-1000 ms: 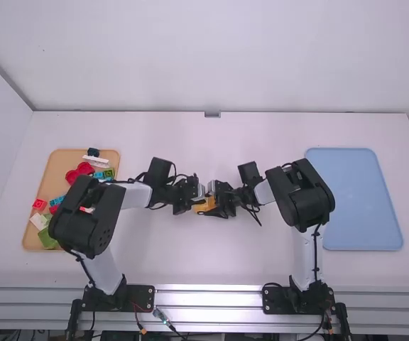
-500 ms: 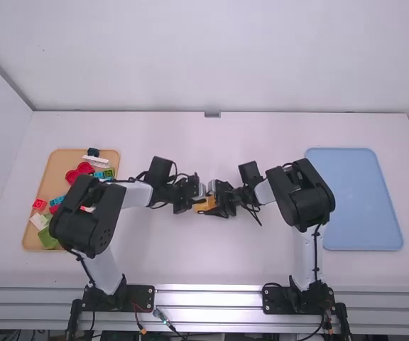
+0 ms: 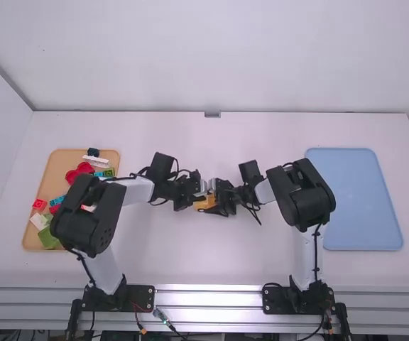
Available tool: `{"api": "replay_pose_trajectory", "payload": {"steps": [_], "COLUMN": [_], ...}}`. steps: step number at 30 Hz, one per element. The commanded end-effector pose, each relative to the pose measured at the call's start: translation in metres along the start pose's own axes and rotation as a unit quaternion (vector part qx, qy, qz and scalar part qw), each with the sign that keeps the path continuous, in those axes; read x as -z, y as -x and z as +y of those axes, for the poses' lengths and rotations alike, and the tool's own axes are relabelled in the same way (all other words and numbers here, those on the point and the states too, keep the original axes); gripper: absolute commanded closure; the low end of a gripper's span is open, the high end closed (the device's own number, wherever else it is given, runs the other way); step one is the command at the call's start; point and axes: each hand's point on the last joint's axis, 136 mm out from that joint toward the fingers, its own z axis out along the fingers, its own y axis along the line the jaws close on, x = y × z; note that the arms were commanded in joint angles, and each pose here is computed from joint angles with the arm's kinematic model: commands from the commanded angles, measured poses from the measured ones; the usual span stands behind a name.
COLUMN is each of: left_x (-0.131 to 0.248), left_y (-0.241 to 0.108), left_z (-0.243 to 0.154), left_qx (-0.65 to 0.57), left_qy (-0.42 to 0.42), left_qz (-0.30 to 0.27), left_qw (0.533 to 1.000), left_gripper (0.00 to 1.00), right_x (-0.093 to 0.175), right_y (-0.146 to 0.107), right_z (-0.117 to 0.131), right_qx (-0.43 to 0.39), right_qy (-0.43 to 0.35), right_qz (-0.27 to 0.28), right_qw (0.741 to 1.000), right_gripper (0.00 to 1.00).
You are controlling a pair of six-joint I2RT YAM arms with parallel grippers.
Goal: Assemble lego blocks to make yellow taxi
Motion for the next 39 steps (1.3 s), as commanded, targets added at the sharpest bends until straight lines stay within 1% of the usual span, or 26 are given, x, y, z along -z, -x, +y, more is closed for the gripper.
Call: {"api": "replay_pose_trajectory", "payload": {"steps": [1,2,3,5,6,7,9,10,11,12,13,16,18,19,21,23,24,26,27,29,32,37,39], "left_x": [0.027,0.032,0.043,0.070,0.073,0.090,0.110,0.130,0.141,0.154,0.160,0.193,0.202,0.211,0.217,0.225,0.231,0.234,0.237,0.240,0.245,0.246,0.244], "left_y": [0.020,0.025,0.037,0.059,0.060,0.069,0.075,0.077,0.077,0.076,0.074,0.060,0.052,0.042,0.036,0.025,0.019,0.015,0.011,0.009,0.004,0.004,0.003], "left_z": [0.033,0.036,0.040,0.051,0.052,0.057,0.063,0.071,0.075,0.081,0.084,0.099,0.102,0.105,0.107,0.109,0.110,0.110,0.110,0.111,0.112,0.112,0.110], "left_qx": [-0.028,-0.030,-0.034,-0.036,-0.035,-0.032,-0.022,-0.007,0.003,0.021,0.030,0.100,0.121,0.148,0.167,0.202,0.225,0.235,0.248,0.260,0.278,0.279,0.284], "left_qy": [0.057,0.063,0.073,0.104,0.106,0.126,0.151,0.181,0.199,0.223,0.234,0.296,0.314,0.331,0.340,0.353,0.359,0.361,0.364,0.367,0.373,0.374,0.369], "left_qz": [-0.009,-0.013,-0.028,-0.056,-0.057,-0.068,-0.076,-0.078,-0.078,-0.075,-0.074,-0.061,-0.053,-0.044,-0.041,-0.040,-0.042,-0.044,-0.045,-0.047,-0.053,-0.052,-0.050], "left_qw": [0.998,0.997,0.996,0.992,0.992,0.989,0.985,0.980,0.977,0.972,0.969,0.948,0.940,0.931,0.924,0.913,0.905,0.902,0.897,0.892,0.883,0.883,0.883], "left_gripper": [0.98,0.98,0.98,0.98,0.98,0.98,0.68,0.01,0.01,0.01,0.01,0.01,0.01,0.01,0.01,0.01,0.01,0.01,0.01,0.01,0.01,0.01,0.01], "right_x": [-0.002,-0.002,-0.002,-0.002,-0.002,-0.001,-0.001,-0.001,-0.001,-0.001,0.000,0.000,0.000,0.000,0.001,0.004,0.007,0.010,0.015,0.019,0.036,0.060,0.074], "right_y": [-0.019,-0.019,-0.020,-0.023,-0.023,-0.025,-0.027,-0.029,-0.029,-0.030,-0.030,-0.029,-0.028,-0.028,-0.027,-0.025,-0.024,-0.022,-0.019,-0.017,-0.010,-0.001,0.008], "right_z": [0.008,0.008,0.007,0.006,0.005,0.003,0.001,-0.001,-0.003,-0.005,-0.007,-0.012,-0.012,-0.012,-0.012,-0.010,-0.009,-0.008,-0.009,-0.010,-0.018,-0.026,-0.027], "right_qx": [-0.030,-0.030,-0.031,-0.032,-0.033,-0.041,-0.047,-0.048,-0.049,-0.055,-0.058,-0.067,-0.069,-0.074,-0.081,-0.092,-0.091,-0.091,-0.093,-0.092,-0.091,-0.090,-0.089], "right_qy": [-0.001,-0.001,-0.002,-0.008,-0.009,-0.015,-0.021,-0.025,-0.027,-0.032,-0.035,-0.041,-0.039,-0.035,-0.031,-0.022,-0.017,-0.015,-0.014,-0.016,-0.042,-0.073,-0.086], "right_qz": [0.029,0.030,0.031,0.040,0.042,0.046,0.053,0.059,0.063,0.067,0.068,0.071,0.073,0.077,0.081,0.093,0.107,0.118,0.134,0.147,0.193,0.252,0.275], "right_qw": [0.999,0.999,0.999,0.999,0.999,0.998,0.997,0.997,0.996,0.996,0.995,0.994,0.994,0.994,0.993,0.991,0.990,0.989,0.987,0.985,0.976,0.961,0.954], "right_gripper": [0.42,0.42,0.42,0.42,0.42,0.42,0.42,0.42,0.38,0.36,0.36,0.32,0.30,0.26,0.20,0.06,0.03,0.00,0.01,0.01,0.01,0.01,0.01]}}
